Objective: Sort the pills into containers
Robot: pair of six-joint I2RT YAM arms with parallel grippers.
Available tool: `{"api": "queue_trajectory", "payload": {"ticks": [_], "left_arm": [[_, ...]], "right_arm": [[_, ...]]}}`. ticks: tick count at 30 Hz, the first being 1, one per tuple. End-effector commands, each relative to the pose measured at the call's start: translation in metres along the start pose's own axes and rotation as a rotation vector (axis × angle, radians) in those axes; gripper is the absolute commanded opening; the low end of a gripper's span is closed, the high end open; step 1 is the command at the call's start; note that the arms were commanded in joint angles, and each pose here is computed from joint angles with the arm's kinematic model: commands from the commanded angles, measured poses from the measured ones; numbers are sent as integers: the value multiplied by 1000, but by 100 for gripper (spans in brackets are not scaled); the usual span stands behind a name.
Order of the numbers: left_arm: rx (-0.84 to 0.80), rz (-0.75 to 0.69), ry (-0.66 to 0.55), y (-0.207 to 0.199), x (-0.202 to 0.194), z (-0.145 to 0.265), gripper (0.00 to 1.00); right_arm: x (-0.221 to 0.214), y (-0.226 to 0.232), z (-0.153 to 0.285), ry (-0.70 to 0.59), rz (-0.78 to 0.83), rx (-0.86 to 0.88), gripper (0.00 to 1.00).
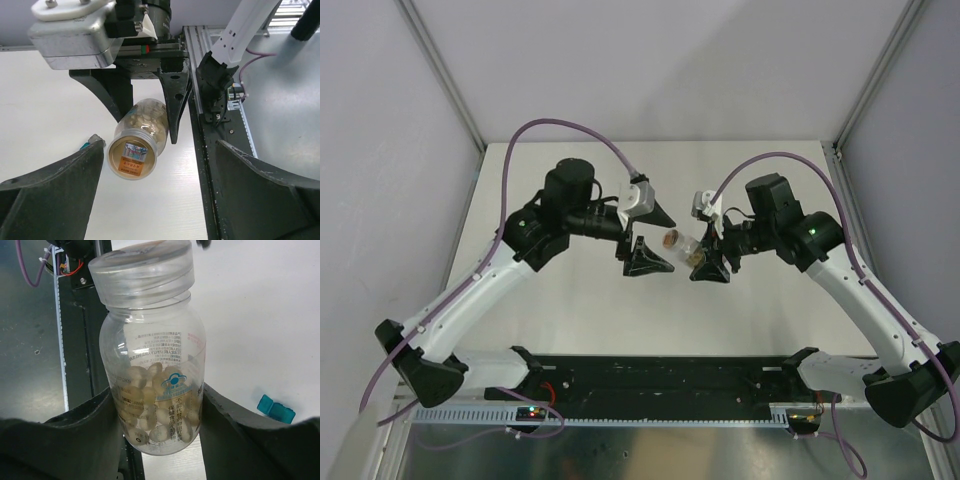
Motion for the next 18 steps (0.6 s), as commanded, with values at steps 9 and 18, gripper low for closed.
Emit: {"api": "queue_trajectory", "payload": {"ticks": [9,18], "left_arm": [[16,-69,45,15,-12,-15,78],[33,-36,50,20,-10,-17,45]], "right_arm": [[8,11,3,-17,38,37,0],[6,8,3,-7,35,14,0]]}}
Point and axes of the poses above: each gripper's point midway between its finger pads, its own z axis back along the fingers, its own y axis along the line the jaws close on, x = y × z, the point moved 3 cm from there along z, back along the fingers, and after that the axes turned 12 degrees about -z, right-handed, at the moved point
